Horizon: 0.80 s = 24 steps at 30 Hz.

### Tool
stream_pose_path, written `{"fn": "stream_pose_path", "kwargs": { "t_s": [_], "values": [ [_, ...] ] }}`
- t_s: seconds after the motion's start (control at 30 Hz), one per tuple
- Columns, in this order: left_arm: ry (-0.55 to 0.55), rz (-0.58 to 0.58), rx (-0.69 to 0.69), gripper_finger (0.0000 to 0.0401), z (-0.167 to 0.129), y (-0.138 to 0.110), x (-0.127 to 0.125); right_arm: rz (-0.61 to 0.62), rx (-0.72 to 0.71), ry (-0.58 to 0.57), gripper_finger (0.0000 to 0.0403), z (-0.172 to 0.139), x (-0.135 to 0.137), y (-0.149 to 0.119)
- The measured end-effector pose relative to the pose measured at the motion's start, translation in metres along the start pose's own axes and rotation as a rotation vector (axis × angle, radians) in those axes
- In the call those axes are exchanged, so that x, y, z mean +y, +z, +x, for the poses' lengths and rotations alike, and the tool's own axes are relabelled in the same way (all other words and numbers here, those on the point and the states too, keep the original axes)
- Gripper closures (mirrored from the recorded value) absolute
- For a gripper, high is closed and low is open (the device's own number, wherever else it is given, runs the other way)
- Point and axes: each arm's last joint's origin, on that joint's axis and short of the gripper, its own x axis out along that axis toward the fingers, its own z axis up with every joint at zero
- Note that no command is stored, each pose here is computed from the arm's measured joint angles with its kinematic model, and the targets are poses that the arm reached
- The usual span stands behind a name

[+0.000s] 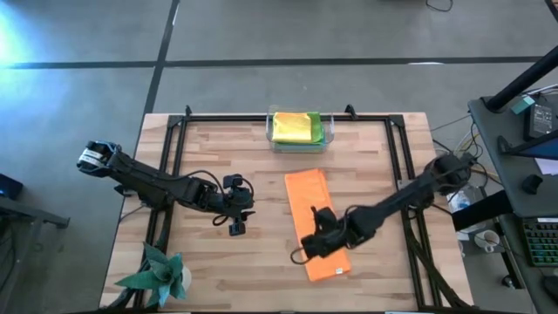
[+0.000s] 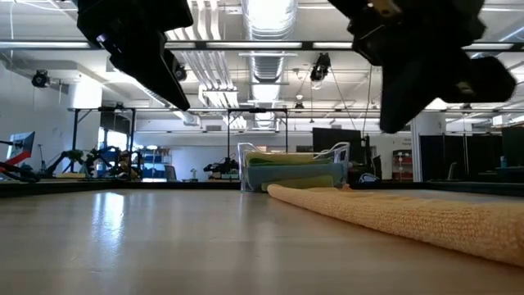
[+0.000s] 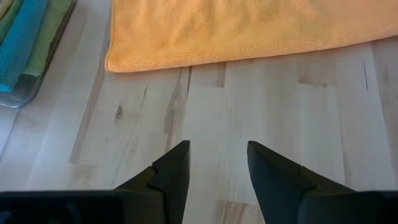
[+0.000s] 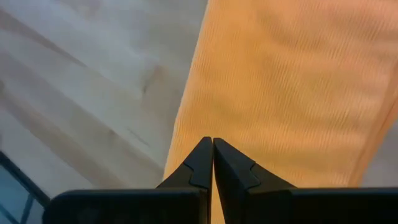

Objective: Fold microfiber towels
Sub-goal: Fold the orange microfiber cloth

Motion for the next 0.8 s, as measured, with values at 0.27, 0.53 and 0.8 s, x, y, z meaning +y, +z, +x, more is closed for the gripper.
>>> {"fn": "stream_pose_path", "kwargs": {
  "t_s": [0.27, 0.53, 0.8],
  "values": [
    [0.0, -0.001, -0.001, 0.0257, 0.0, 0.0, 0.0, 0.051, 0.059, -0.011, 0.0392, 0.011, 0.0, -0.032],
    [0.0, -0.007, 0.0, 0.0257, 0.0, 0.0, 0.0, 0.109, 0.092, -0.02, 0.0392, 0.032, 0.002, -0.045],
    [-0.001, -0.008, -0.002, 0.0257, 0.0, 0.0, 0.0, 0.121, 0.13, -0.023, 0.0392, 0.049, 0.003, -0.05]
  ]
}}
